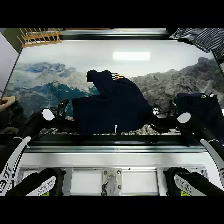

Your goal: Fold the clothes and pants, and hang the long-sleeved shirts on hangers.

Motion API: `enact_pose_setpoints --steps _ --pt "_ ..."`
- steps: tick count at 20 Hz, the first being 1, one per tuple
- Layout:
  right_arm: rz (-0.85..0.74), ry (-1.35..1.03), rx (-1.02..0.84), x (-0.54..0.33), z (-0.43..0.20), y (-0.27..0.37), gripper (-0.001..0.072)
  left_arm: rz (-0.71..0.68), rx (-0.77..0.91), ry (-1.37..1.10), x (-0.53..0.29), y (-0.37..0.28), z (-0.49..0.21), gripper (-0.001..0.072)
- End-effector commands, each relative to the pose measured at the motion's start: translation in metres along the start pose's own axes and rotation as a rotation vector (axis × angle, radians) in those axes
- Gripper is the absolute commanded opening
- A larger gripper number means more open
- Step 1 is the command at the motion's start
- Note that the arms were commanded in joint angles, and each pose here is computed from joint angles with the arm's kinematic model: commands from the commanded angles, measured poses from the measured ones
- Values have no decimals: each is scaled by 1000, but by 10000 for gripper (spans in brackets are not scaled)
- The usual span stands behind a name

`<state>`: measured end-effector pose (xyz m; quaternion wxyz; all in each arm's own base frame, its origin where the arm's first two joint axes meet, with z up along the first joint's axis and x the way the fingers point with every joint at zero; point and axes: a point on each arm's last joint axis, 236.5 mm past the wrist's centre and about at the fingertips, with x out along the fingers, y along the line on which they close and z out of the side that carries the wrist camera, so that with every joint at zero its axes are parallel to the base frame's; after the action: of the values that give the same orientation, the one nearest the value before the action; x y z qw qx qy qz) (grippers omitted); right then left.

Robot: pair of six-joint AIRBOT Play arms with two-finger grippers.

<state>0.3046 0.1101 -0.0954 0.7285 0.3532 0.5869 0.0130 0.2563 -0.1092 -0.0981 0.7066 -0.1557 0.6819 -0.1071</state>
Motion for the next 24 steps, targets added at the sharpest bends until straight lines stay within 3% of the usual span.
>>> enact_pose_setpoints --steps 1,2,3,5,7,12,17,21,24 --pt "21 -111 40 18 15 13 633 2 0 -1 0 1 0 6" --pt "16 -121 37 21 17 12 563 2 0 -1 0 1 0 6" --pt "10 -123 41 23 18 10 421 2 0 0 0 1 0 6" --pt "-2 -137 25 24 21 6 285 2 1 -3 0 1 1 6" --pt "-28 -143 -18 24 23 1 14 3 1 -3 0 1 1 6" --pt "-92 -155 -261 -14 42 18 13 -16 -9 -178 -44 -2 39 5" --pt "-79 -332 -582 -175 81 123 12 -79 133 -747 -280 -68 102 5" --pt "66 -515 -696 -320 48 196 13 -145 293 -1206 -467 -141 42 6" --pt "139 -622 -713 -387 13 210 13 -188 361 -1429 -541 -169 -19 5"
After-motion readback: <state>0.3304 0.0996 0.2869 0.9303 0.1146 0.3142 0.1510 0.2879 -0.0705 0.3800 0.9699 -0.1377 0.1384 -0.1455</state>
